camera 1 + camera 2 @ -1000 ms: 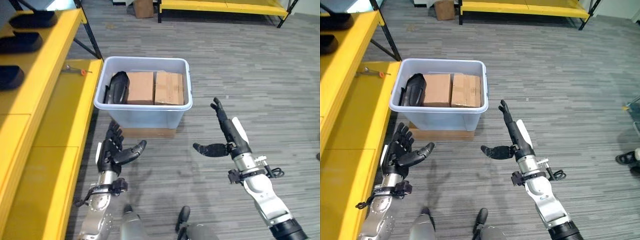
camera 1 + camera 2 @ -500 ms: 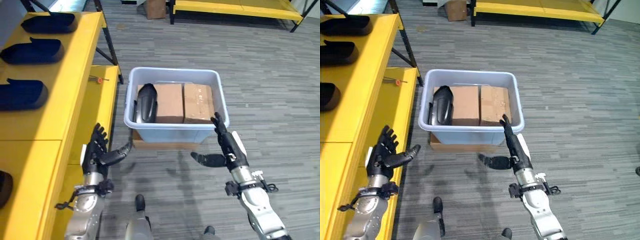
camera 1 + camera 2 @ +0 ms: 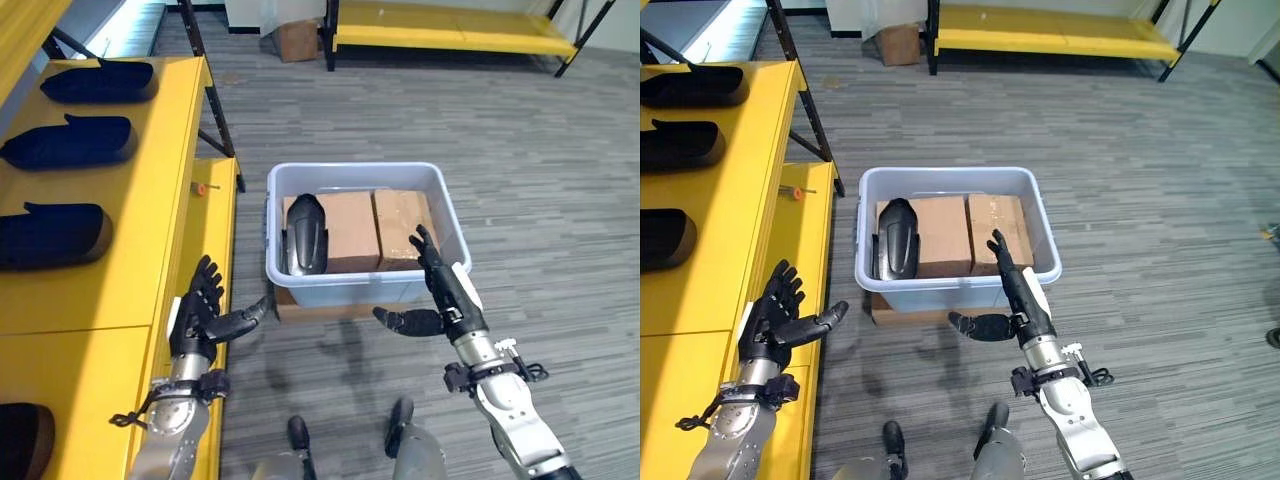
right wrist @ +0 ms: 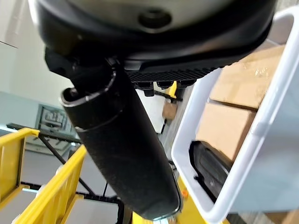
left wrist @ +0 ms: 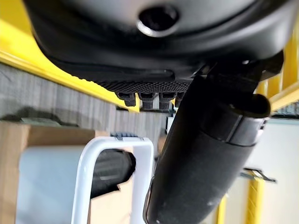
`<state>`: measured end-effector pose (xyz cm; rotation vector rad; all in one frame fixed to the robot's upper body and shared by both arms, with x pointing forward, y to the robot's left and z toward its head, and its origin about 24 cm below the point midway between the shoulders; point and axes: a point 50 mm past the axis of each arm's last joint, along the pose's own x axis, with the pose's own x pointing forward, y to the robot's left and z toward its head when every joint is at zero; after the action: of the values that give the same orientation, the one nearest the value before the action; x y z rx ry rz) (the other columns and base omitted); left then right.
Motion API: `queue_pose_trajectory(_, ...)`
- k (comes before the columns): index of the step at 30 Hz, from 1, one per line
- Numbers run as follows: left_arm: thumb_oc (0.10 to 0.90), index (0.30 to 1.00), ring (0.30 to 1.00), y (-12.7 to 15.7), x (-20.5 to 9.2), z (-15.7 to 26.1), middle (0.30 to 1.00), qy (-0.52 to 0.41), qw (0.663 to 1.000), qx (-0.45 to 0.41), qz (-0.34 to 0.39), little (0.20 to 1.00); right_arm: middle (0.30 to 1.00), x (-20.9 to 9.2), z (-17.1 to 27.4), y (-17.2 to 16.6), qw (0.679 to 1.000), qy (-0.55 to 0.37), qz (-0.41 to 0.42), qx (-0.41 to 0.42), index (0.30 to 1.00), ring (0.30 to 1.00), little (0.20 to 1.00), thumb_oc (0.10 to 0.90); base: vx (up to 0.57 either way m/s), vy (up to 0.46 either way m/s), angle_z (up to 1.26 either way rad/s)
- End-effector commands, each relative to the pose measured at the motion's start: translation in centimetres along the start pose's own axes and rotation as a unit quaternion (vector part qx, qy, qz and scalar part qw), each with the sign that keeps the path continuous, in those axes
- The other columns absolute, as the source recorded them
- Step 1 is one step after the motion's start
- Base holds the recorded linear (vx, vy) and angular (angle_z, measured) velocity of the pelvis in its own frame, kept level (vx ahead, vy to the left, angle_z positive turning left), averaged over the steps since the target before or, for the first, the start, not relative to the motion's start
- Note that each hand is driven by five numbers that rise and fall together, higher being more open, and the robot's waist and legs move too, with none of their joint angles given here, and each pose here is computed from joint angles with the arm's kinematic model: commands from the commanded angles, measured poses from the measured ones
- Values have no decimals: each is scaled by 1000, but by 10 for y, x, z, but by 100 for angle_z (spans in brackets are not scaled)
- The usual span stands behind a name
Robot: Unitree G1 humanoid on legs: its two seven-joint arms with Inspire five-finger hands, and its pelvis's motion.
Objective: Move parts from the plastic box to the shelf.
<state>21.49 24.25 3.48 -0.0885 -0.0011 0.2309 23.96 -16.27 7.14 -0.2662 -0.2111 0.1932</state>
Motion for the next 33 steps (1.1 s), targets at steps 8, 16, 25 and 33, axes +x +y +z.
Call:
queue_pose_trajectory(8,900,1000,1000,-28,12,54,1000,-146,986,-35,-67,1000,1000,23,55,-25,988,-152,-22,-29,1000,1000,1000,900,184,-209,36)
queue_pose_trajectory(16,900,1000,1000,-33,10,51,1000,-135,986,-59,-80,1000,1000,24,57,-33,987,-158,-26,-30,1000,1000,1000,900,61,-96,3)
queue_pose_trajectory(25,900,1000,1000,-25,10,65,1000,-159,983,-25,-88,1000,1000,31,70,-29,979,-185,-54,-63,1000,1000,1000,900,130,307,-19)
queue_pose_trajectory(33,900,1000,1000,-30,13,72,1000,-169,981,-27,-94,1000,1000,53,103,-26,958,-251,-61,-121,1000,1000,1000,900,-5,29,9)
